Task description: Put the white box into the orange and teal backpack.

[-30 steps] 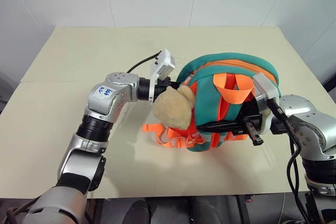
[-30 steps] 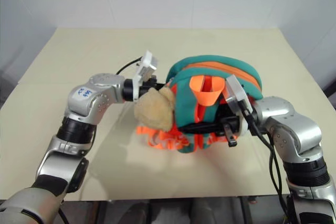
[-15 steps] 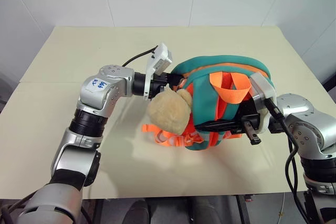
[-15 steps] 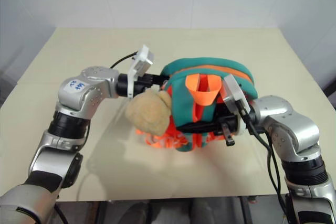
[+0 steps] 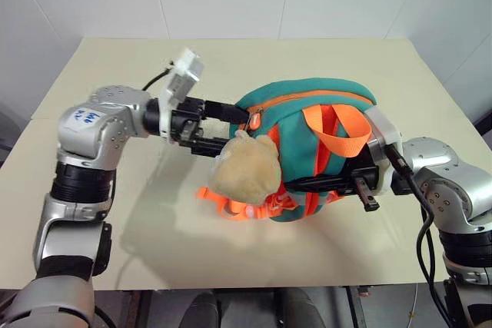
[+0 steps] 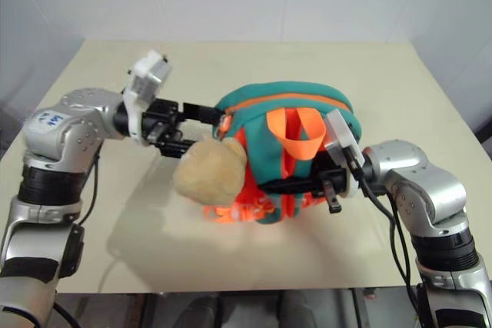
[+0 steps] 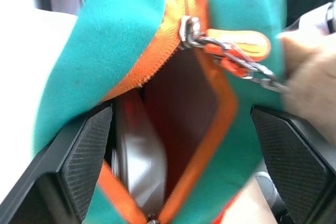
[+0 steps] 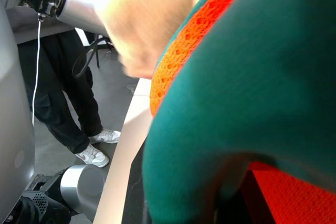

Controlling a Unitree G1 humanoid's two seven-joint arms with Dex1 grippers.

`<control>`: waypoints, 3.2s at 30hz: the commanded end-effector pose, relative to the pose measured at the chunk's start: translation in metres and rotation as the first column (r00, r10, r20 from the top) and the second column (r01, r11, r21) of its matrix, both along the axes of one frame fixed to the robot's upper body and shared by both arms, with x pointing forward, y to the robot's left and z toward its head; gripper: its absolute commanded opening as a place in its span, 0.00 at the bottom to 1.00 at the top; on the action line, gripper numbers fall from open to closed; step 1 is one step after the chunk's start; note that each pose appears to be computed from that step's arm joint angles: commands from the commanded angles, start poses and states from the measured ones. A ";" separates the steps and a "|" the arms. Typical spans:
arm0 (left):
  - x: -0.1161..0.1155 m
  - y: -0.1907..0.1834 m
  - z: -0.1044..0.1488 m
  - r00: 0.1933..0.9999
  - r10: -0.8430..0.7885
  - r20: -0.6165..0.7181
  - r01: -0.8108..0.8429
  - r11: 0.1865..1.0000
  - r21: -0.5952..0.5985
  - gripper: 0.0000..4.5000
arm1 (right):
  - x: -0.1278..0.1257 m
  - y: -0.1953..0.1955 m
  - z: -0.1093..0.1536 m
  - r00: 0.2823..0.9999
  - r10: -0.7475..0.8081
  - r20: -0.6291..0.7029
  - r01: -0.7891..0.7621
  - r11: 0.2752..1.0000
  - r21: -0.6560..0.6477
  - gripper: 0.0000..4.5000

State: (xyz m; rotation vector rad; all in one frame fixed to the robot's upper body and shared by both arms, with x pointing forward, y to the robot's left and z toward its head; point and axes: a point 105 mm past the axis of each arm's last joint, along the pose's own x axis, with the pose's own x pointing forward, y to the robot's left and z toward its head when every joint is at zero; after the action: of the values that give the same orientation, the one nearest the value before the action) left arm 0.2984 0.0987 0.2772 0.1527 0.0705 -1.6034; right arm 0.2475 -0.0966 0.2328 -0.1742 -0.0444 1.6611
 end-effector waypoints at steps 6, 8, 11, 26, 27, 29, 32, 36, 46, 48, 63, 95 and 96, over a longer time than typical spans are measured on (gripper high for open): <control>-0.028 0.033 0.037 0.997 0.055 0.055 -0.050 0.995 -0.092 1.00 | -0.004 0.001 0.004 0.999 -0.008 0.037 0.008 1.000 0.019 0.11; -0.035 0.034 0.041 0.997 0.063 0.049 -0.057 0.992 -0.117 1.00 | -0.004 0.001 0.003 0.999 -0.010 0.033 0.009 1.000 0.022 0.11; -0.048 0.033 0.039 0.998 0.063 0.017 -0.061 0.992 -0.115 1.00 | -0.004 0.002 0.002 1.000 -0.012 0.026 0.012 0.999 0.030 0.11; -0.076 0.017 0.010 0.976 0.171 -0.135 -0.176 0.984 -0.026 1.00 | 0.003 0.004 -0.001 1.000 -0.007 0.008 0.007 0.999 0.045 0.11; -0.074 0.016 0.007 0.972 0.190 -0.136 -0.194 0.981 -0.015 1.00 | 0.004 0.004 -0.001 1.000 -0.007 0.008 0.006 0.999 0.048 0.11; -0.073 0.015 0.002 0.966 0.215 -0.144 -0.217 0.976 0.005 1.00 | 0.005 0.004 0.000 1.000 -0.006 0.010 0.005 0.999 0.052 0.11; -0.074 0.011 -0.003 0.963 0.214 -0.162 -0.215 0.977 0.014 1.00 | 0.006 0.005 0.001 1.000 -0.011 0.010 0.011 0.998 0.065 0.11; -0.076 0.003 -0.006 0.965 0.198 -0.172 -0.197 0.980 0.022 1.00 | 0.009 0.007 0.006 0.999 -0.032 0.005 0.031 0.993 0.117 0.11; -0.075 -0.004 -0.012 0.964 0.190 -0.185 -0.184 0.982 0.048 1.00 | 0.006 0.013 0.015 0.998 -0.066 -0.013 0.068 0.973 0.220 0.11; -0.073 -0.006 -0.012 0.965 0.186 -0.185 -0.181 0.982 0.044 0.91 | 0.006 0.014 0.016 0.997 -0.077 -0.014 0.079 0.970 0.230 0.11; -0.070 0.013 0.007 0.969 0.201 -0.144 -0.203 0.979 0.000 0.15 | 0.003 0.012 0.015 0.991 -0.134 -0.014 0.134 0.960 0.245 0.11; -0.041 0.094 -0.028 0.889 0.339 -0.306 -0.308 0.940 0.146 0.13 | 0.003 -0.010 0.018 0.959 -0.283 -0.007 0.264 0.885 0.383 0.11; -0.040 0.096 -0.033 0.884 0.343 -0.317 -0.307 0.939 0.157 0.13 | 0.003 -0.010 0.018 0.960 -0.281 -0.009 0.263 0.886 0.382 0.11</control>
State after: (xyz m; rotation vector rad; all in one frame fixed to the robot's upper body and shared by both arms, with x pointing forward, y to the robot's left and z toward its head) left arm 0.2546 0.1844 0.2474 -0.0770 0.4029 -1.3251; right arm 0.2573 -0.1001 0.2352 0.0990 -0.2768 1.3476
